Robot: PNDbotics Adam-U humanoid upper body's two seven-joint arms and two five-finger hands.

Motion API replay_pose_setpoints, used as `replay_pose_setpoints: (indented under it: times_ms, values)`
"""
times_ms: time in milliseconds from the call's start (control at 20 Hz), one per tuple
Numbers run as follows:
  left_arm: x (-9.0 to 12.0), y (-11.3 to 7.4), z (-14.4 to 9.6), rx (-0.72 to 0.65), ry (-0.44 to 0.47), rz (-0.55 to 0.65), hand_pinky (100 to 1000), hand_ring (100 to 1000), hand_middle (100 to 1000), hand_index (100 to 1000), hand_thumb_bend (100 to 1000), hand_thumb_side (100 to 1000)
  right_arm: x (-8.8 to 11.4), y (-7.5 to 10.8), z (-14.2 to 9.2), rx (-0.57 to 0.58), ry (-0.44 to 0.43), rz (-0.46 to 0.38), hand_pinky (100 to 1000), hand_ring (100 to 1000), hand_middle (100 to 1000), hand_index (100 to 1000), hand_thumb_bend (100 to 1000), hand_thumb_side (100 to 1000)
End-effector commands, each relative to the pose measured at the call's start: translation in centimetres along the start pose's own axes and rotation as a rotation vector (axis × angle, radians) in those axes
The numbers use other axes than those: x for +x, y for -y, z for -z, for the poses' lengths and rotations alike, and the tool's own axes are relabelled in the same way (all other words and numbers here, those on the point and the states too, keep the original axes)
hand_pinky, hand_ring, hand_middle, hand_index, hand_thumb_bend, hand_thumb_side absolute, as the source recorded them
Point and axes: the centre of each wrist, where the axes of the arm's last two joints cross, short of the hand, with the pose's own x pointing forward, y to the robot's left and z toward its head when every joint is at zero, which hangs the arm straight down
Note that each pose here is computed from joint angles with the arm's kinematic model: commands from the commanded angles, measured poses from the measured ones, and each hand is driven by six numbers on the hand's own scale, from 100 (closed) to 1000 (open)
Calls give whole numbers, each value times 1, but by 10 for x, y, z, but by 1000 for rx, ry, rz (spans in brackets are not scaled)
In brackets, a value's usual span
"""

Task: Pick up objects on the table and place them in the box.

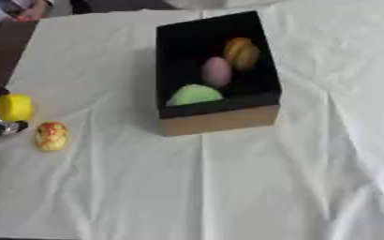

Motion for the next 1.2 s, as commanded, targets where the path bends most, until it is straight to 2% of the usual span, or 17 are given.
replay_pose_setpoints:
  times_ms: [50, 100, 250, 450, 700, 950, 1050, 1100, 1150, 1200]
  values:
    - [-1, -15, -3, 49, 1, 0, 733, 814, 762, 855, 421, 292, 3, 8, 3, -19, 20, -14, 841, 849, 775, 861, 100, 510]
    - [-1, -14, -3, 54, 1, -2, 730, 810, 760, 853, 410, 291, 3, 8, 3, -19, 19, -13, 841, 849, 775, 861, 100, 510]
    - [0, -13, -2, 73, 0, 0, 676, 749, 726, 820, 247, 331, 3, 7, 2, -17, 17, -11, 842, 850, 775, 861, 100, 514]
    - [2, -13, -2, 108, -17, 64, 643, 713, 715, 809, 100, 332, 2, 7, 2, -17, 16, -7, 842, 849, 774, 861, 100, 518]
    - [4, -13, -2, 170, -51, 168, 597, 680, 707, 801, 100, 300, 2, 6, 1, -17, 13, 1, 842, 848, 772, 861, 100, 536]
    - [10, -15, -5, 197, -30, 221, 566, 659, 690, 789, 100, 276, 1, 6, 0, -18, 11, 4, 842, 847, 770, 861, 100, 553]
    - [13, -15, -6, 200, -15, 216, 588, 679, 708, 805, 120, 207, 1, 6, 0, -18, 7, 6, 842, 847, 769, 861, 100, 554]
    - [13, -14, -6, 188, -7, 197, 611, 700, 731, 823, 200, 206, 1, 5, 0, -16, 6, 6, 842, 847, 769, 861, 100, 555]
    - [13, -13, -6, 166, 4, 171, 659, 739, 771, 864, 376, 261, 1, 5, 0, -15, 6, 6, 842, 847, 769, 861, 100, 557]
    - [13, -13, -6, 145, 15, 143, 670, 747, 779, 872, 415, 274, 1, 5, -1, -13, 5, 6, 842, 847, 769, 861, 100, 557]
